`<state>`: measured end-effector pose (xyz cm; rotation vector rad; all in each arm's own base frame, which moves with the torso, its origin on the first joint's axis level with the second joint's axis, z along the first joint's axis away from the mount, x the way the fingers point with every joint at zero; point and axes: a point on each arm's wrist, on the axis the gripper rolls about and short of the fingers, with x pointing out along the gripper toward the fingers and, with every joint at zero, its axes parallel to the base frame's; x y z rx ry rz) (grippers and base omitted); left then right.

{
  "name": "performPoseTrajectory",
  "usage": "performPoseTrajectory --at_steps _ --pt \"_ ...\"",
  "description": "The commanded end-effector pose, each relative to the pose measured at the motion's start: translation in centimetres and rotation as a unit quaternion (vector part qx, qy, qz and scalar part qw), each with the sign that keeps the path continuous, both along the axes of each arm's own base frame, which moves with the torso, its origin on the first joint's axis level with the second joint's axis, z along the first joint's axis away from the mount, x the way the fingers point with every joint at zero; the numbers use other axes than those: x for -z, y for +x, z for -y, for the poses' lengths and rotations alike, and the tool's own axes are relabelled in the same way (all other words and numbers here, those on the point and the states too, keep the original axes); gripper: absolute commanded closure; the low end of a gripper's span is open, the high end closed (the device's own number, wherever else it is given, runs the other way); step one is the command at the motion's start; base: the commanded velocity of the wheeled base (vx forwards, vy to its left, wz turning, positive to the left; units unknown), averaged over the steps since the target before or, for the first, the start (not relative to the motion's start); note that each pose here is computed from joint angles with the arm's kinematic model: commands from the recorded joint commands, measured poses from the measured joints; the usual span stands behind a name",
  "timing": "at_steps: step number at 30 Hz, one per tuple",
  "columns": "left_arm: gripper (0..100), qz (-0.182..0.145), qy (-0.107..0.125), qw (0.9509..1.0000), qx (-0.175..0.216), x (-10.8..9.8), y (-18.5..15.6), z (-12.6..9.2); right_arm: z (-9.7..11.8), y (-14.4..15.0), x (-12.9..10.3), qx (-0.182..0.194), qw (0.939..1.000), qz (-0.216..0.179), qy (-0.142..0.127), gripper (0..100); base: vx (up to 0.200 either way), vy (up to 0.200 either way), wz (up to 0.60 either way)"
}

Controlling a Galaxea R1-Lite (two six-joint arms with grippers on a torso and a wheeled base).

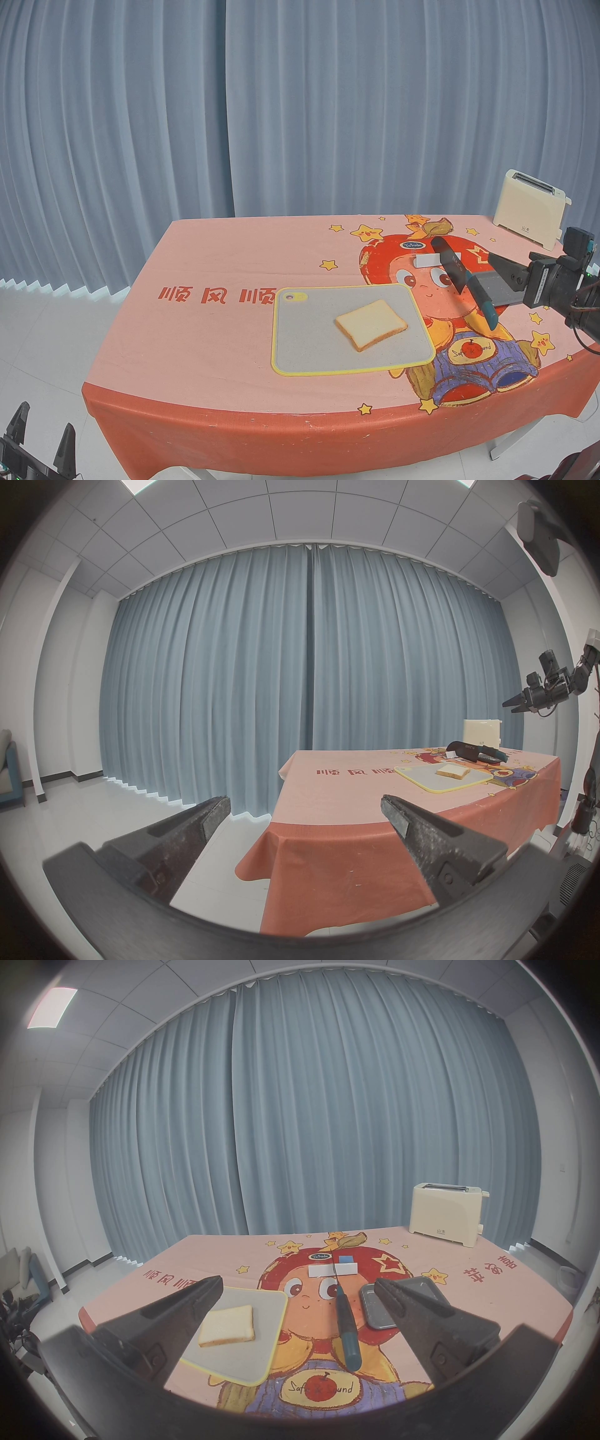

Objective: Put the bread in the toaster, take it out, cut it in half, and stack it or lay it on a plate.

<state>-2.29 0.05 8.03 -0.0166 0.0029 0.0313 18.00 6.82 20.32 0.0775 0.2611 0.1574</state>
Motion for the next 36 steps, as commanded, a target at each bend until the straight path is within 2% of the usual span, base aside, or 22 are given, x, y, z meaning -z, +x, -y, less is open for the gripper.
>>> performPoseTrajectory --at_steps 1,6,10,23,30,36 --pt "0 -0.001 0.000 1.0000 0.000 0.5 0.0 0.0 0.5 -0.8 -0.5 0.001 0.9999 0.014 0.008 0 0.000 0.000 0.00" --pt "0 0.000 0.000 1.0000 0.000 0.5 0.0 0.0 1.3 -3.2 -0.2 -0.002 0.9996 0.026 0.014 0 0.000 0.000 0.00" --pt "0 0.000 0.000 1.0000 0.000 0.5 0.0 0.0 1.5 -3.7 -0.5 0.003 0.9994 0.031 0.012 0 0.000 0.000 0.00" --pt "0 0.000 0.000 1.0000 0.000 0.5 0.0 0.0 1.8 -4.0 0.7 0.011 0.9999 0.004 0.003 0 0.000 0.000 0.00" --pt "0 0.000 0.000 1.0000 0.000 0.5 0.0 0.0 2.0 -3.9 3.6 0.016 0.9983 -0.053 -0.020 0 0.000 0.000 0.00" --pt "0 0.000 0.000 1.0000 0.000 0.5 0.0 0.0 2.3 -3.3 4.0 0.027 0.9972 -0.066 -0.024 0 0.000 0.000 0.00"
